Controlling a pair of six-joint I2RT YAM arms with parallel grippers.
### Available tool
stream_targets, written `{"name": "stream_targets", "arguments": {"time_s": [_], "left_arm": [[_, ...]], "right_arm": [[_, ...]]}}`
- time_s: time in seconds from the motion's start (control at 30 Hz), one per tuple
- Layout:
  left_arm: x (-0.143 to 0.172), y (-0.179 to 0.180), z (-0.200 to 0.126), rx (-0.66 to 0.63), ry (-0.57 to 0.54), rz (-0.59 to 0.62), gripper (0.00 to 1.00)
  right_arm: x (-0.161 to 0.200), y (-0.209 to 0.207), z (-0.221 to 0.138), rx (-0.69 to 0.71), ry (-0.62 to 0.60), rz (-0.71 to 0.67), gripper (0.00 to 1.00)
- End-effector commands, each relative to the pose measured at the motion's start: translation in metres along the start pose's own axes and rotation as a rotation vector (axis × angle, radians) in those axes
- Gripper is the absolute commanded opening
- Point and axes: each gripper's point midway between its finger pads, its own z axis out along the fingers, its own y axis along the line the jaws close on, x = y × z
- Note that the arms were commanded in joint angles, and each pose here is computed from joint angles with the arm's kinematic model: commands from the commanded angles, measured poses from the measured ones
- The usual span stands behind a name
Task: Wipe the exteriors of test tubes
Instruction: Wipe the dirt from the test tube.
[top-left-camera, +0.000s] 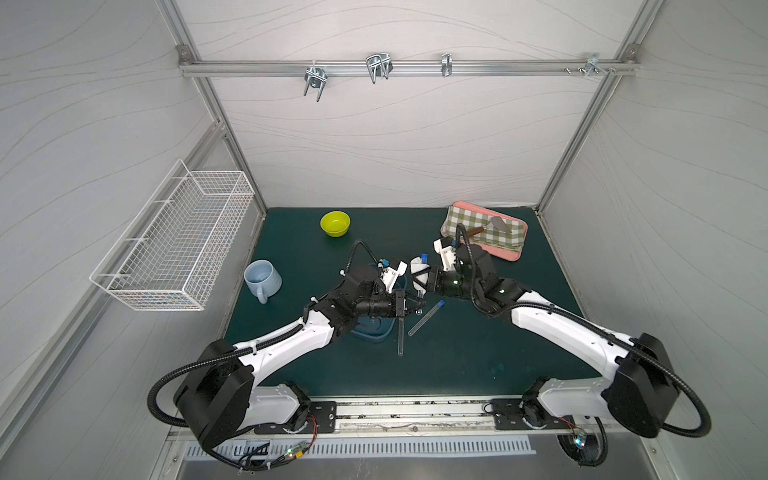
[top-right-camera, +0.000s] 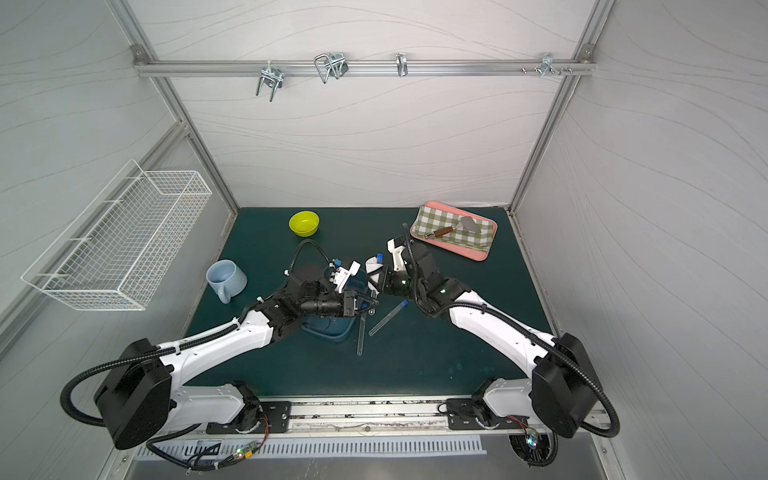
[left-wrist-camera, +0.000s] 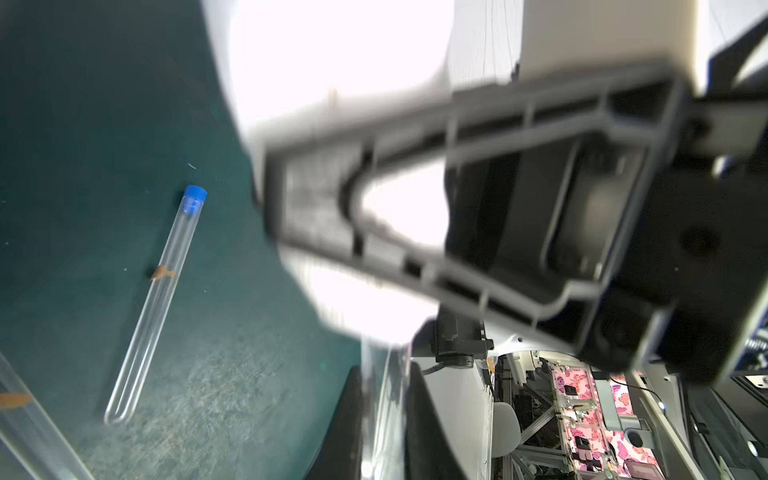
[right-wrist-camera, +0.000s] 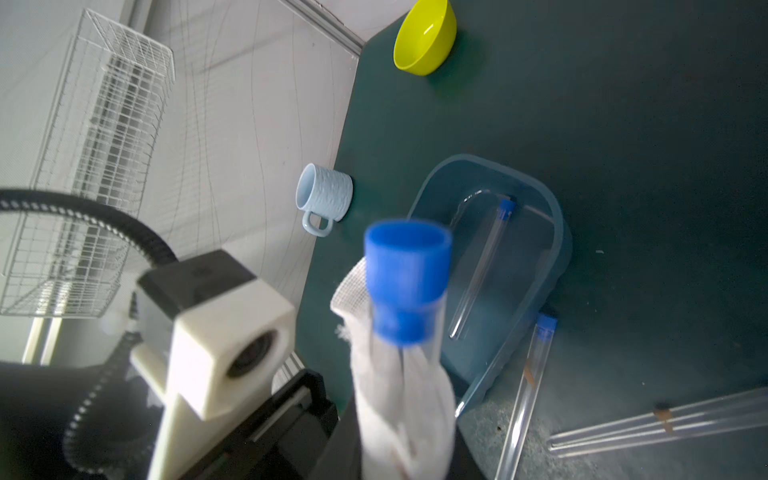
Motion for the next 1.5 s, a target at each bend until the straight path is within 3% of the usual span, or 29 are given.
{"name": "stream_targets", "arguments": {"time_s": [0.0,0.43,0.57,0.9,1.0,1.3,1.47], "left_arm": [[-0.018,-0.017,-0.004,0.043,-0.057,0.044,0.06],[-0.019,-0.021,-0.005,0.052,-0.055,0.050,0.06],[-0.019,-0.019,-0.007,0.042,-0.061,0.052,0.06],[-0.019,-0.017,-0.005,0.041,-0.057,0.046,0.07],[-0.018,-0.017,-0.005,0.039,-0.054,0.043,0.06],[-0.017,-0.018,-0.006,0.043,-0.057,0.046,0.06],[-0.018,-0.019,-0.008,0.042,-0.063,0.051,0.07]], "right_arm": [[0.027,-0.005,0.000,0.020,0.041,0.019,0.20],[-0.047,-0.001,-0.002,-0.011,-0.036,-0.027,0.20],[-0.040,0.001,-0.003,-0.017,-0.031,-0.022,0.20],[0.033,-0.009,0.003,0.014,0.041,0.040,0.20],[0.025,-0.011,0.002,0.030,0.019,0.026,0.20],[-0.049,-0.001,0.001,-0.009,-0.042,-0.030,0.20],[-0.041,0.004,0.000,-0.021,-0.030,-0.030,0.20]]}}
